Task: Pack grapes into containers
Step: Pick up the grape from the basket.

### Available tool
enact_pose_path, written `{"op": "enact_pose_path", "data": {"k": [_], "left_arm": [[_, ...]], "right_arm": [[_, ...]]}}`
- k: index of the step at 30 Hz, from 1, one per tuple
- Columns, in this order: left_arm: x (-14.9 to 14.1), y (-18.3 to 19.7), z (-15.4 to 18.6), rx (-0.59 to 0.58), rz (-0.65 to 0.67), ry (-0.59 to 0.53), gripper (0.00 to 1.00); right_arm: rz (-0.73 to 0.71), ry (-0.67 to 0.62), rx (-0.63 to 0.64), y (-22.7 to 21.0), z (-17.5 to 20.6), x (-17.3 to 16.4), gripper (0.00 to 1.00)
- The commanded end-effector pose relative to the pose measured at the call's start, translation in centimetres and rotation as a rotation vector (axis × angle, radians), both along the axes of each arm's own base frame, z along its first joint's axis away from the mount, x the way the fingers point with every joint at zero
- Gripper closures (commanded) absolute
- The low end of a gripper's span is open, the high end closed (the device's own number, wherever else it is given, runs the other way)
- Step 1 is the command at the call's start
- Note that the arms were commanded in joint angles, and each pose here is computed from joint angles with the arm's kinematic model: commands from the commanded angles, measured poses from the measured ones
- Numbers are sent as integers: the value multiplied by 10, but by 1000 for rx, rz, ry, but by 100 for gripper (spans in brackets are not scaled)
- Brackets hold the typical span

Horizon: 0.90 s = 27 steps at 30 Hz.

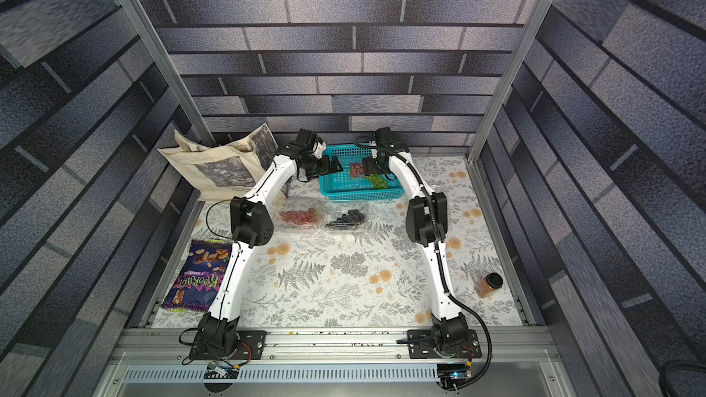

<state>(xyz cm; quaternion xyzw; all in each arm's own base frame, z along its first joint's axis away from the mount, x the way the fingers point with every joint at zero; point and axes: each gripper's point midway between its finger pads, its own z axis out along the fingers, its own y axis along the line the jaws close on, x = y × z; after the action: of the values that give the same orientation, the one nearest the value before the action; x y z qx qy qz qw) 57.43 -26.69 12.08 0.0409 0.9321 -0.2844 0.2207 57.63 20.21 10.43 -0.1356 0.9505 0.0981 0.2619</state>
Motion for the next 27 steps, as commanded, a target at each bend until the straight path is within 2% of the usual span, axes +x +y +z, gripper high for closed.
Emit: {"op": "enact_pose_path", "data": {"k": [1, 9, 14, 27], "left_arm": [[-2, -4, 12, -18, -11, -9, 0], [-2, -1, 15, -18, -13, -16, 0], [-2, 0, 16, -17, -12, -14, 0], [-2, 1, 17, -19, -15, -13, 0]], "right_arm": [[42, 7, -28, 4, 5, -10, 31], [63, 16, -57, 12, -11, -9, 45], [70, 22, -121, 12, -23, -8, 49], [33, 20, -189, 2, -38, -3, 62]]}}
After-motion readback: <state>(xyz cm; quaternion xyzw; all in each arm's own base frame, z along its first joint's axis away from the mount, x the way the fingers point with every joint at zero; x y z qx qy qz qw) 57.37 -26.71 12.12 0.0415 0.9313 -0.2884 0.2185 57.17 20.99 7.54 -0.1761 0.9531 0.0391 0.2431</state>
